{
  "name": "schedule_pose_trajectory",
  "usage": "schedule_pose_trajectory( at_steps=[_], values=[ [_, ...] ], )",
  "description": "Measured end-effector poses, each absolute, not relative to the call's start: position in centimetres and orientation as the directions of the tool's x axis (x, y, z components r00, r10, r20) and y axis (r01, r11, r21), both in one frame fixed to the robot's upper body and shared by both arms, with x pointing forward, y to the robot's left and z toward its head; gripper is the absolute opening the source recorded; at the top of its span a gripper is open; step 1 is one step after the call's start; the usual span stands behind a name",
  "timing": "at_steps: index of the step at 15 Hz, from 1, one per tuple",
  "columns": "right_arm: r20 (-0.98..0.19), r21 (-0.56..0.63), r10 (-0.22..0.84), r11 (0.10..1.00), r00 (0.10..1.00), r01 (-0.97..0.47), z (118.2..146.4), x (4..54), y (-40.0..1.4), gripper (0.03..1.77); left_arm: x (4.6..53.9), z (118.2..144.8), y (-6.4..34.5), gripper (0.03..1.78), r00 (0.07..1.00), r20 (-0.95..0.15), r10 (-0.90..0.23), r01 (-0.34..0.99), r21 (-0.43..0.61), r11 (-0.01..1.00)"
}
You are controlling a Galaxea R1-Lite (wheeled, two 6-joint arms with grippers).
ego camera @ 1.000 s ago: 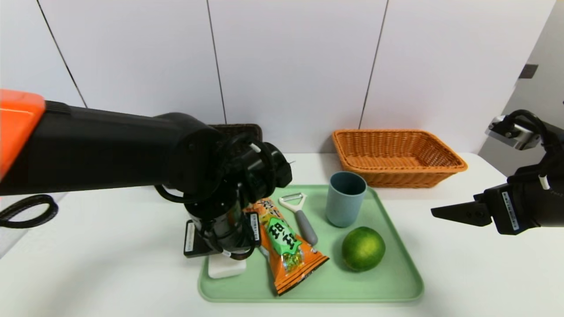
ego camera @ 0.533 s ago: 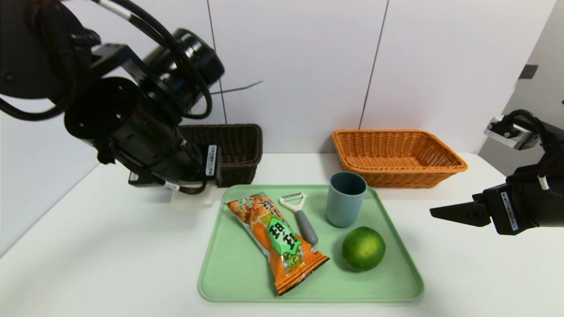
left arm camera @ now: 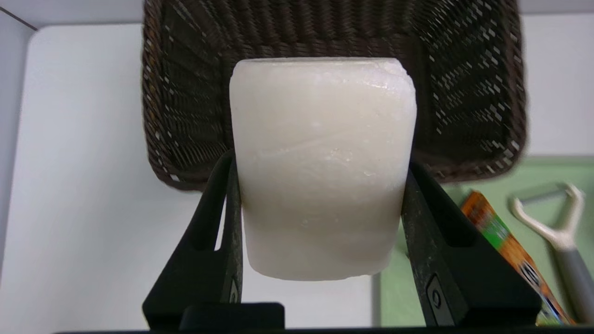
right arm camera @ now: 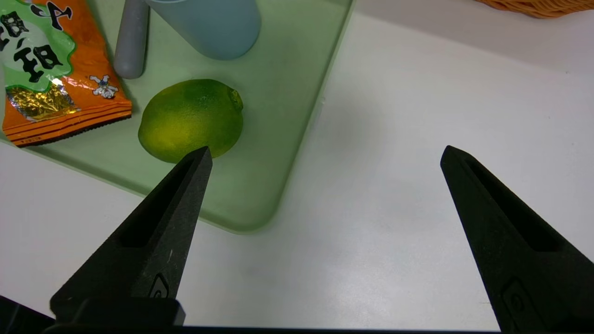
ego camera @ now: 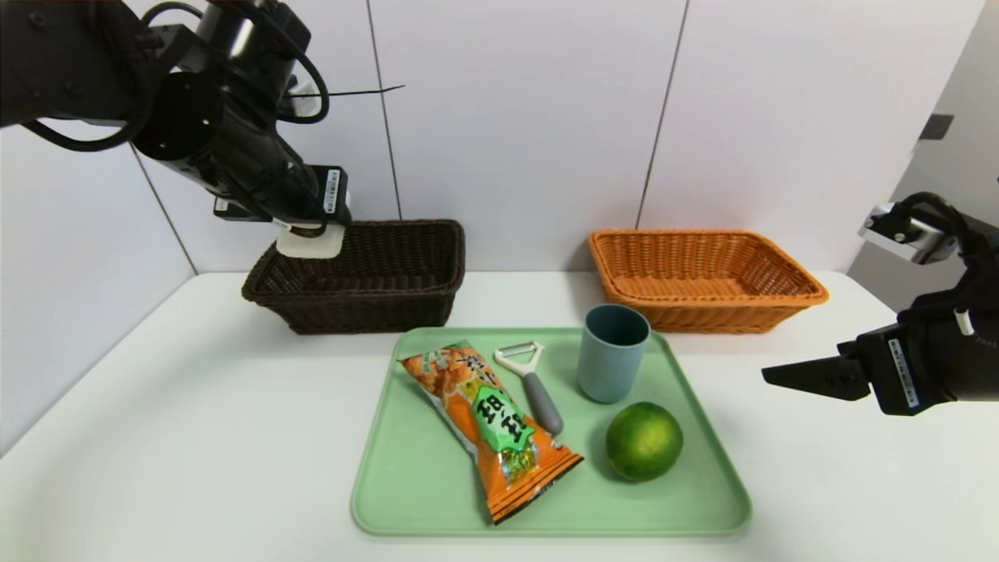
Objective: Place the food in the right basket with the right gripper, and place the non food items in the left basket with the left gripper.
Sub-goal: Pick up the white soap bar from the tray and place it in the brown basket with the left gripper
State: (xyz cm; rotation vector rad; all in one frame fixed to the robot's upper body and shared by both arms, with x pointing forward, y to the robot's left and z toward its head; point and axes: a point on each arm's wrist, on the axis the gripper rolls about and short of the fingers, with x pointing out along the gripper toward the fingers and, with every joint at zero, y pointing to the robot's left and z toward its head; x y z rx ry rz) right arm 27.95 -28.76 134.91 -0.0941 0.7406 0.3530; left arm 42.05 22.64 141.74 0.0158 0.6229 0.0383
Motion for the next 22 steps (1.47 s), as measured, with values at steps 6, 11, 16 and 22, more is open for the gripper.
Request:
schedule_pose_trajectory(
  at_steps=[6, 11, 16, 22],
  values=[
    [-0.684, 0.038, 0.274, 0.939, 0.676, -0.343, 134.6, 27.8, -28.8, 1.70, 50.2, 136.1, 27.4, 0.97, 0.809, -0.576, 0.114, -0.139, 0.000, 0.990],
    [-0.690, 0.039, 0.275, 0.938, 0.670, -0.345, 134.3, 27.5, -28.8, 1.70, 53.2, 132.2, 28.4, 0.97, 0.782, -0.612, 0.115, -0.153, -0.010, 0.988],
    [-0.690, 0.039, 0.275, 0.938, 0.670, -0.345, 134.3, 27.5, -28.8, 1.70, 54.1, 130.2, 28.3, 0.97, 0.757, -0.644, 0.111, -0.148, -0.003, 0.989],
    [-0.681, 0.037, 0.276, 0.938, 0.678, -0.345, 134.4, 27.5, -28.8, 1.70, 54.2, 130.0, 28.3, 1.36, 0.753, -0.648, 0.113, -0.148, 0.000, 0.989]
  ],
)
